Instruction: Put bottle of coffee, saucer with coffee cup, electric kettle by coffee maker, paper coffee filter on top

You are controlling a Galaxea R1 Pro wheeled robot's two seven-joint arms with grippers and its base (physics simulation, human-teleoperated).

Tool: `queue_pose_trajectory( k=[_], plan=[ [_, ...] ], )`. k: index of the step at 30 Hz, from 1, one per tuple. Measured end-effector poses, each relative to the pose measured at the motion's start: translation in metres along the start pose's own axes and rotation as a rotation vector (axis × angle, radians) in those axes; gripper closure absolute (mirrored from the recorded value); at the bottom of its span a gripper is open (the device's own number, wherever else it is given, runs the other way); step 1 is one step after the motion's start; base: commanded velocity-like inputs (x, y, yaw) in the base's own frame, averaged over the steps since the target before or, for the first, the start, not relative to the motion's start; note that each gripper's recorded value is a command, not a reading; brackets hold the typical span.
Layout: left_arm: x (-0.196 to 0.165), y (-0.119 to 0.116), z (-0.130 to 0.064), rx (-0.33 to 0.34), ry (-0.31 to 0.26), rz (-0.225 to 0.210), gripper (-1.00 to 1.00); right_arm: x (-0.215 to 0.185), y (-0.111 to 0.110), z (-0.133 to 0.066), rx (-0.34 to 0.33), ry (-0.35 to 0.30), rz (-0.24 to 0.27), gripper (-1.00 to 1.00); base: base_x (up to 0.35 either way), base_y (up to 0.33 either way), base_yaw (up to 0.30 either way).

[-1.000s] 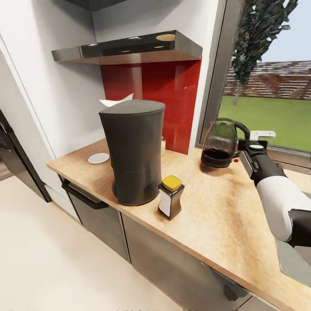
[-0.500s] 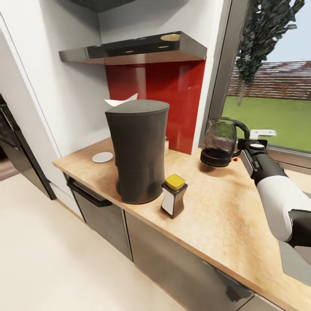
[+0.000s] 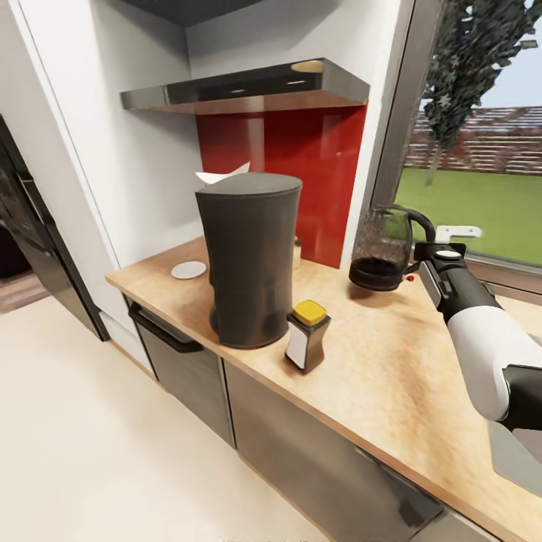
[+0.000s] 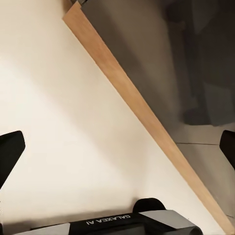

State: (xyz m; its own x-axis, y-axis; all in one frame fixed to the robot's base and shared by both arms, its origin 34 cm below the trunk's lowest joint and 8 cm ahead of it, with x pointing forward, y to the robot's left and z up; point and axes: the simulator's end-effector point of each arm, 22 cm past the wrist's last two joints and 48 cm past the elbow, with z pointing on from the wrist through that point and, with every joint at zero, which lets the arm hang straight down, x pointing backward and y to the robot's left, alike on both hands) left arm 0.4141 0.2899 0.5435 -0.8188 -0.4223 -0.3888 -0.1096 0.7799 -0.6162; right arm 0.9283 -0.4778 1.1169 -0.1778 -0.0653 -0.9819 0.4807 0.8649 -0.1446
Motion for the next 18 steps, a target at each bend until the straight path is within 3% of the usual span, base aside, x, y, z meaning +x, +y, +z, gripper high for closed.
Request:
queue_pose_trajectory(
  k=[10,13,18],
  plan=[
    [0.0000,0.0000,0.0000,0.000,0.000,0.000,-1.00,-0.0001,-0.0002,0.0000,-0.001,0.000,0.000,1.00,-0.006,-0.005,0.074],
    [0.0000,0.0001,0.0000,0.000,0.000,0.000,-1.00,0.0000,0.0044,0.0012,-0.042,0.000,-0.003,1.00,0.000,0.000,0.003],
    [0.0000,0.0000,0.0000,0.000,0.000,0.000,-1.00,-0.0001,0.0000,0.0033,-0.057,0.000,-0.010,1.00,0.000,0.000,0.000]
  ],
)
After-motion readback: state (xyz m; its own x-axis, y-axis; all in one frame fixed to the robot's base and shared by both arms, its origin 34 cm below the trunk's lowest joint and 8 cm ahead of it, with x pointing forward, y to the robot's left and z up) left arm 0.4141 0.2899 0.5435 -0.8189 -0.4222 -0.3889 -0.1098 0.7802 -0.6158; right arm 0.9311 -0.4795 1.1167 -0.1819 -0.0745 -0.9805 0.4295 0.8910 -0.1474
